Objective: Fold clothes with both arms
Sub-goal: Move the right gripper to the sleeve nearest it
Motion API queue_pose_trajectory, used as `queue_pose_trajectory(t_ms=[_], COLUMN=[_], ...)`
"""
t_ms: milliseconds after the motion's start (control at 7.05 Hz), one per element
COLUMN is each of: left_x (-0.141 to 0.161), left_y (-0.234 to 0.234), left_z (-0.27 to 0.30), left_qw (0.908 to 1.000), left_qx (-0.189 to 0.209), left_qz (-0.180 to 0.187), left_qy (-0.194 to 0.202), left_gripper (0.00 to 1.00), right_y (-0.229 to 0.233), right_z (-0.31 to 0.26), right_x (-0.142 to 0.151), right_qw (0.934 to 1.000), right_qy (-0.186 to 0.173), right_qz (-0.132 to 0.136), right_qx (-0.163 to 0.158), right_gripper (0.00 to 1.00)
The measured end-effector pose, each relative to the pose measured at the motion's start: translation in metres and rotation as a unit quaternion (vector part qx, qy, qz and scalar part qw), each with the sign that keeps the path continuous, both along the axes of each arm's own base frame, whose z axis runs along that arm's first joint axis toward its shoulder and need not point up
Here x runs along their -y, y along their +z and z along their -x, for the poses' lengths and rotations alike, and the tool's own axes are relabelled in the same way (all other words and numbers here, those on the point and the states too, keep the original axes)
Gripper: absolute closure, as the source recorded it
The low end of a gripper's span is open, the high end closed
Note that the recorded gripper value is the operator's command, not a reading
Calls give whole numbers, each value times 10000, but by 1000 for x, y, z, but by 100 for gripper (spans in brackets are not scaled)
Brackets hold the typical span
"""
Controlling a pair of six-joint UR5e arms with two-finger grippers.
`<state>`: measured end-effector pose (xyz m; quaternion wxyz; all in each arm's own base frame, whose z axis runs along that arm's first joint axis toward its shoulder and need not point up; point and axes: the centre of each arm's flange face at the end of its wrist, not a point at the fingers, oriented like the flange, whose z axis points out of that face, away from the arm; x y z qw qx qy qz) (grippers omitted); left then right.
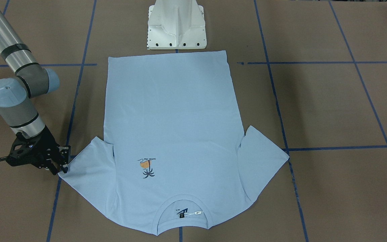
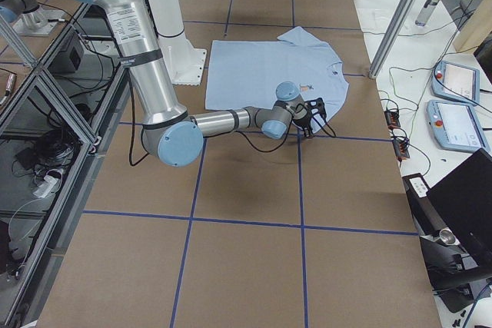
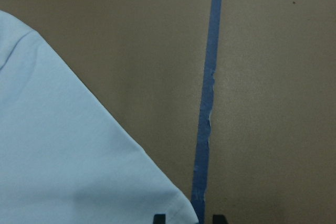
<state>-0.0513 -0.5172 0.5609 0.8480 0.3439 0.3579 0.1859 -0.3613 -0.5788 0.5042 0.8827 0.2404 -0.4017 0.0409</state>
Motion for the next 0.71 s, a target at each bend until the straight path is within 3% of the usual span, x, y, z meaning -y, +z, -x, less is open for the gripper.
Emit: queue_pose_trajectory(t_ms=[426,709], left_x=[-1,-1], left_y=[0,1], left_z=[1,1], left_qw=[10000,10000], left_qx=[3,4], left_qz=[-7,-6], left_qy=[-2,-3], left_gripper=[0,0], right_y=[-7,-44], right_z=[1,13], right_x=[5,23], right_qw=[10000,9998], right_qy=[16,120], right_qz=[-22,60], right_qx=[-7,-129], right_gripper=[100,100])
